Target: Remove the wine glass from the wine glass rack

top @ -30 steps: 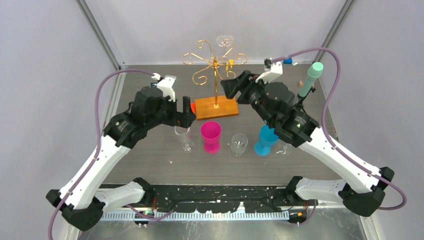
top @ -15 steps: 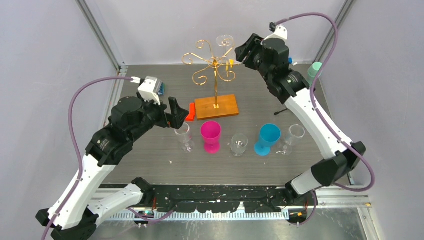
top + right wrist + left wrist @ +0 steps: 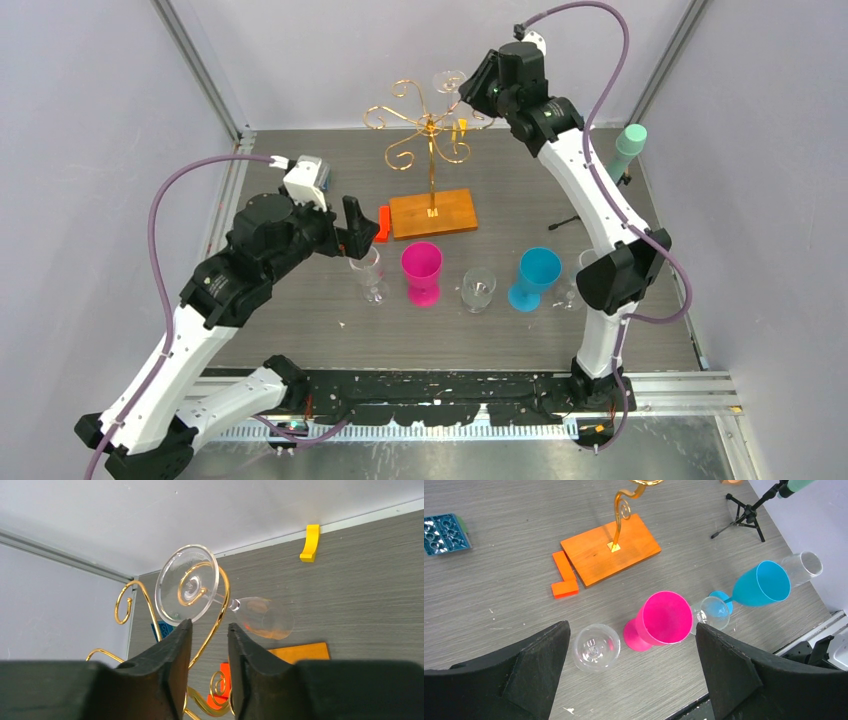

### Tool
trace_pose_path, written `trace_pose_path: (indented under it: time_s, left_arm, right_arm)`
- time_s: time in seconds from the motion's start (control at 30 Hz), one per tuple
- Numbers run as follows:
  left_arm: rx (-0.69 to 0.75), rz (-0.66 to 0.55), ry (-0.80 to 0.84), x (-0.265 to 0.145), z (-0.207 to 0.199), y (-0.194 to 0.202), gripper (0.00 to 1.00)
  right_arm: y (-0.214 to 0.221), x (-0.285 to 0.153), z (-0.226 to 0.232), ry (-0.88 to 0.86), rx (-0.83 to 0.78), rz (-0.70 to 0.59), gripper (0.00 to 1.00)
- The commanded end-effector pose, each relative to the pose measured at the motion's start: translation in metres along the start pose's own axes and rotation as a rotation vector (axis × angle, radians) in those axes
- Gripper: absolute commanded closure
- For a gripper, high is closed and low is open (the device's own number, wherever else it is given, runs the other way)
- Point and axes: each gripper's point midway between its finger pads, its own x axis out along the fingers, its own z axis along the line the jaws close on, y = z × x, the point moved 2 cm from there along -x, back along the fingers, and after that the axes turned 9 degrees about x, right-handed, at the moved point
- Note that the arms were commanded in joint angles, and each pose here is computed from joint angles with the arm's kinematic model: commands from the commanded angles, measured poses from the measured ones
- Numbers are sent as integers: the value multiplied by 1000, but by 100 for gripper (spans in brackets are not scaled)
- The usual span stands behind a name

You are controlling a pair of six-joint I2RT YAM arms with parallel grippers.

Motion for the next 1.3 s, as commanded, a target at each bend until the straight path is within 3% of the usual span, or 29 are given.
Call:
trace_pose_path:
  time_s: [0.0,0.47,1.0,1.27]
  left_arm:
    - [4,-46,10,3,-2,-9,0]
    - [8,-21,6,4,-1,0,0]
    - [-14,-20,8,-4,-1,5,0]
    - [-15,-18,3,-5,0,6,0]
  right_arm:
    - [-19,-9,25,-80,16,-39,66]
    - [-16,13,27,-100,50,-48,68]
    - [-15,36,19,-119,266,-79,67]
    - [-22,44,23,-207,432,-58,65]
